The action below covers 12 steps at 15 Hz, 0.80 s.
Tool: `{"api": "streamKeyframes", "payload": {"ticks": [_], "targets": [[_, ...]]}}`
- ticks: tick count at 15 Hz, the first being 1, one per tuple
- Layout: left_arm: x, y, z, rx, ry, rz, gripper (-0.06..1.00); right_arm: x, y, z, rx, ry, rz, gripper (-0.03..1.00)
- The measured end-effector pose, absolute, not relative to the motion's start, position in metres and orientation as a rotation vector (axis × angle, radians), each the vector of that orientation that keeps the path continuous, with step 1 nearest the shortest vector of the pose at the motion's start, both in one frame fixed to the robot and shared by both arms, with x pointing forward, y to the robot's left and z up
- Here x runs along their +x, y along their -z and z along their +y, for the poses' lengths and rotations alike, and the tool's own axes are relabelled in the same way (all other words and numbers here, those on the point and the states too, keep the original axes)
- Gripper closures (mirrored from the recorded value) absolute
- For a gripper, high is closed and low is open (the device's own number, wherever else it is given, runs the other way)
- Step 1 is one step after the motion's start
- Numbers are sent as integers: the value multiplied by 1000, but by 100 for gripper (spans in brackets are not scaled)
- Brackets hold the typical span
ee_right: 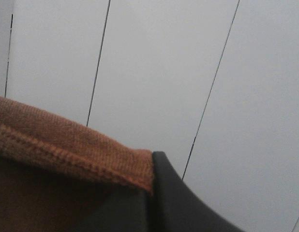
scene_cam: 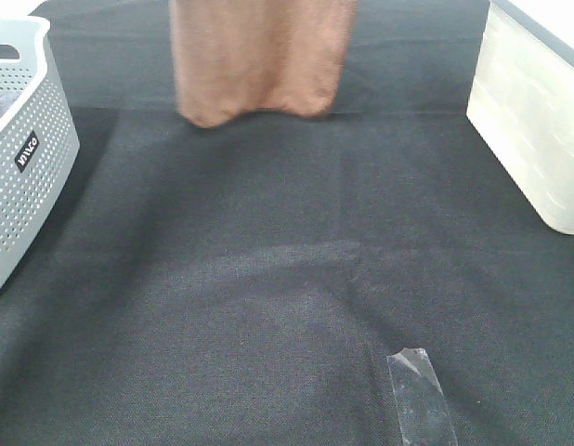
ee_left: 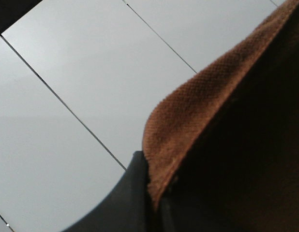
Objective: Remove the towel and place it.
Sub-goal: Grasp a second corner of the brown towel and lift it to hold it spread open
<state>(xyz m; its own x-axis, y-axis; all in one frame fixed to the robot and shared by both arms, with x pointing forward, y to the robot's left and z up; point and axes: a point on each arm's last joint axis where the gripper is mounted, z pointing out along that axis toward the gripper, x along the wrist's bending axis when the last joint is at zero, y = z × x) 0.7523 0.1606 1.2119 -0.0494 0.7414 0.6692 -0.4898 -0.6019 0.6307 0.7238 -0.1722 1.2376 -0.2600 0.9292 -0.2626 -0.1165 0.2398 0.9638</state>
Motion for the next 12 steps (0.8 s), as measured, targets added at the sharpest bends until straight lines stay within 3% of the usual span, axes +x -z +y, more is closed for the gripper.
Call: {"api": "streamKeyframes", "payload": {"ticks": [6,12], "targets": [[759,-1185,158,1655,-1670,524,94,722,-1211,-170,941,-1130,1724,97],[729,-1122,125,2293,-1059,879,94,686,-1191,-177,1171,-845,2163,97]]}}
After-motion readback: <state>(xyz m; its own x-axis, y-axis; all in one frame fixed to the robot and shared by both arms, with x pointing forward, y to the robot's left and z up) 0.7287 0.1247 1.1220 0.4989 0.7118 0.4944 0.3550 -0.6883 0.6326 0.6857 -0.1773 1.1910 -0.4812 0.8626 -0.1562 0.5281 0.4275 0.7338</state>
